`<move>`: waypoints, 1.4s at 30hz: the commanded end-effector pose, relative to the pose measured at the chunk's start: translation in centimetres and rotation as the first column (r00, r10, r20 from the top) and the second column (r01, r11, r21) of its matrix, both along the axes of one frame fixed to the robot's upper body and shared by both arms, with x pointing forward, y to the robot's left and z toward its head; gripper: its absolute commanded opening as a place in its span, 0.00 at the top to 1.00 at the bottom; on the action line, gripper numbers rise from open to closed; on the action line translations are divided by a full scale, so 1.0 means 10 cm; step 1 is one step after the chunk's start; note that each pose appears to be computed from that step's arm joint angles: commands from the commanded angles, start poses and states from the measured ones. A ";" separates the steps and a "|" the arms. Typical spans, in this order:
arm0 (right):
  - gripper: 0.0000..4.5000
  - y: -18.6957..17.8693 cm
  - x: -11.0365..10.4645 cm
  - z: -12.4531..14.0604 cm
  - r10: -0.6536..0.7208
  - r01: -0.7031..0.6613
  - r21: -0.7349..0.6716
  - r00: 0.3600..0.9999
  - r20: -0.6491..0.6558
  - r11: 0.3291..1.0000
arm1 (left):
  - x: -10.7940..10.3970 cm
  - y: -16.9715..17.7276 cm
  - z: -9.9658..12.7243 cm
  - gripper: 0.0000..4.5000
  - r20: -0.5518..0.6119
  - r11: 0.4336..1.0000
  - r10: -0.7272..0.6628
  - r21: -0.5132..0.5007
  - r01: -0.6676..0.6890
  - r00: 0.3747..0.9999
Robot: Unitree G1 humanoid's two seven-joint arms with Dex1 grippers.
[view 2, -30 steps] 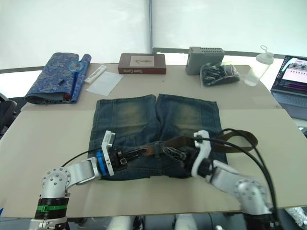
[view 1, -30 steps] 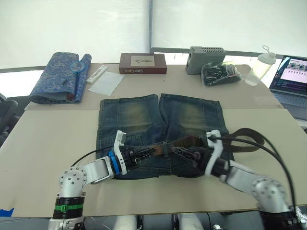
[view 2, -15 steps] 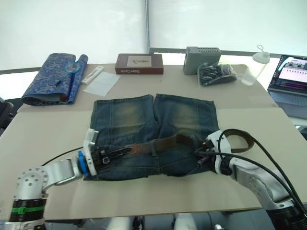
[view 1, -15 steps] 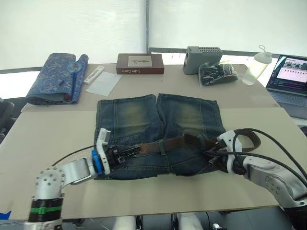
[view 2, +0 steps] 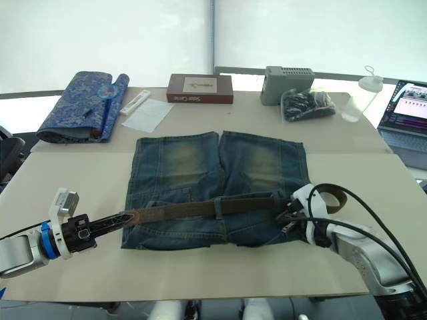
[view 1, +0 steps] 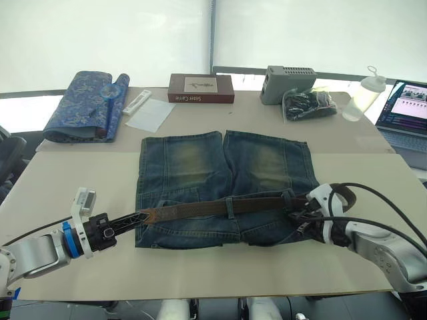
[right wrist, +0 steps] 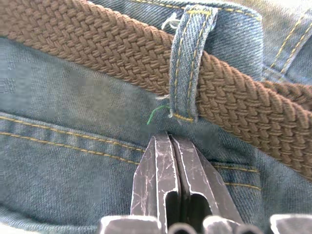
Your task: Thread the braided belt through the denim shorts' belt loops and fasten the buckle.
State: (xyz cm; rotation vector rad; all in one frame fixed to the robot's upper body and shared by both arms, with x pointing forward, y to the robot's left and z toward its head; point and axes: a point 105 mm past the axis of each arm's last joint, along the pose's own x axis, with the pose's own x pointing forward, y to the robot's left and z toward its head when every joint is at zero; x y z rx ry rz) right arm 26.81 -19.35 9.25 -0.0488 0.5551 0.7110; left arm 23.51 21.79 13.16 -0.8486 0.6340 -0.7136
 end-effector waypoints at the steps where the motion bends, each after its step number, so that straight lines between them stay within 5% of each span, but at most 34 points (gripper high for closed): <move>1: 0.80 0.35 -0.29 0.40 0.232 -0.233 0.241 0.972 0.033 0.942 | 0.03 -0.04 0.02 1.00 0.035 0.999 -0.012 -0.032 0.013 0.999; 4: 0.57 0.26 -0.12 0.35 0.111 -0.123 0.158 0.990 0.083 0.980 | 0.06 -0.08 -0.02 1.00 0.048 0.999 -0.020 -0.043 0.022 0.999; 7: 0.57 0.10 -0.12 0.27 0.088 -0.092 0.045 0.993 0.075 0.995 | 0.08 -0.07 -0.04 1.00 0.065 0.999 -0.029 -0.043 0.032 0.997; 12: 0.26 -0.24 -0.11 0.33 -0.035 0.044 -0.098 0.995 0.092 0.994 | 0.05 -0.02 -0.10 1.00 0.080 0.997 -0.070 -0.015 0.072 0.994; 19: 0.26 -0.37 -0.08 0.07 -0.103 0.102 -0.195 0.995 0.008 0.975 | 0.02 0.03 -0.21 1.00 0.088 0.995 -0.103 0.000 0.103 0.991; 29: 0.97 -0.71 0.11 0.05 -0.227 0.241 -0.275 0.970 0.082 0.931 | 0.07 -0.02 -0.27 1.00 0.119 0.990 -0.134 -0.014 0.137 0.984; 35: 0.99 -1.28 0.17 0.05 -0.402 0.448 -0.402 0.894 0.198 0.798 | 0.18 -0.33 -0.21 1.00 0.166 0.978 -0.180 -0.074 0.195 0.969; 42: 0.99 -1.43 0.17 0.05 -0.444 0.543 -0.472 0.840 0.313 0.695 | 0.25 -0.70 -0.21 1.00 0.188 0.960 -0.211 -0.146 0.240 0.959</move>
